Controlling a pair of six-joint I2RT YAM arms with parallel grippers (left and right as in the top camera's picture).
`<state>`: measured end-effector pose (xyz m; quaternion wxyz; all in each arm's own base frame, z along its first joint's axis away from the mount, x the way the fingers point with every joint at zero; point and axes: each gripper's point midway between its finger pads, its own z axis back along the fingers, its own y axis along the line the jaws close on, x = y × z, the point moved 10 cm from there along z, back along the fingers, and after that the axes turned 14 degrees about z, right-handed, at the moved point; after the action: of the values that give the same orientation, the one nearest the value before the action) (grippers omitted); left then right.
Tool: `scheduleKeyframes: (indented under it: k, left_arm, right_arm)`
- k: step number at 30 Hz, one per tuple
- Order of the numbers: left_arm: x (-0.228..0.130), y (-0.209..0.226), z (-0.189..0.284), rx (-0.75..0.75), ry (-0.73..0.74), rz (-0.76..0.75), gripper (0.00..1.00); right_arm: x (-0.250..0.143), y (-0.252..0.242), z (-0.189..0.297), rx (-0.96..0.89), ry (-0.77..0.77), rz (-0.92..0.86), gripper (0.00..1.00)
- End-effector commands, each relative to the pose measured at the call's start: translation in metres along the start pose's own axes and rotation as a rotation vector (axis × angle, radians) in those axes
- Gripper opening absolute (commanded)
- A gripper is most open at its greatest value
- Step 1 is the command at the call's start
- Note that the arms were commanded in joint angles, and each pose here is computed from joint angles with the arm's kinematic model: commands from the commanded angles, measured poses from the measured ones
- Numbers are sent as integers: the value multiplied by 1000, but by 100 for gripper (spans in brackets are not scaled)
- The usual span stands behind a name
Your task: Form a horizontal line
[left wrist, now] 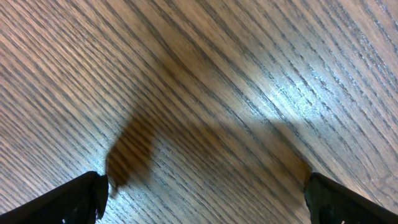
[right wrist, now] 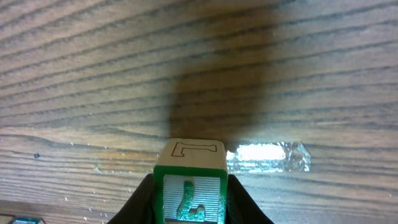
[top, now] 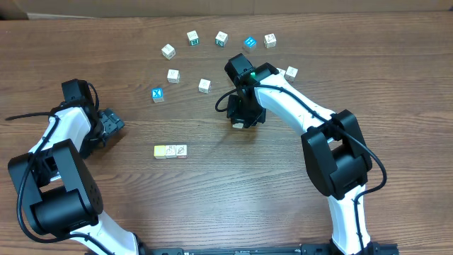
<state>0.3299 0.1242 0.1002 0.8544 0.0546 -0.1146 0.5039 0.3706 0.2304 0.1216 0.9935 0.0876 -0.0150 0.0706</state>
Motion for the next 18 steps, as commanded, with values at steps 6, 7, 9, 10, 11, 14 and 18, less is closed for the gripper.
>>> scheduleKeyframes:
  k: [6,7,9,10,11,14,18]
  left_arm:
    - [-4,2,-7,24,18,-5,100]
    - [-4,2,-7,24,18,-5,99]
    - [-4,2,-7,24,18,-4,99]
    - [-4,2,-7,24,18,-5,99]
    - [-4,2,-7,24,18,-5,100]
    - [-4,2,-7,24,18,-4,100]
    - [-4,2,-7,24,18,-5,100]
  right_arm:
    - [-3,9,32,32,-57,13,7]
    - [-3,9,32,32,-56,14,7]
    - [-3,10,32,31,-55,15,7]
    - [-4,10,32,31,-53,16,7]
    - [-4,11,31,31,-52,18,7]
    - [-6,15,31,31,-51,28,7]
    - [-9,22,30,18,-57,48,7]
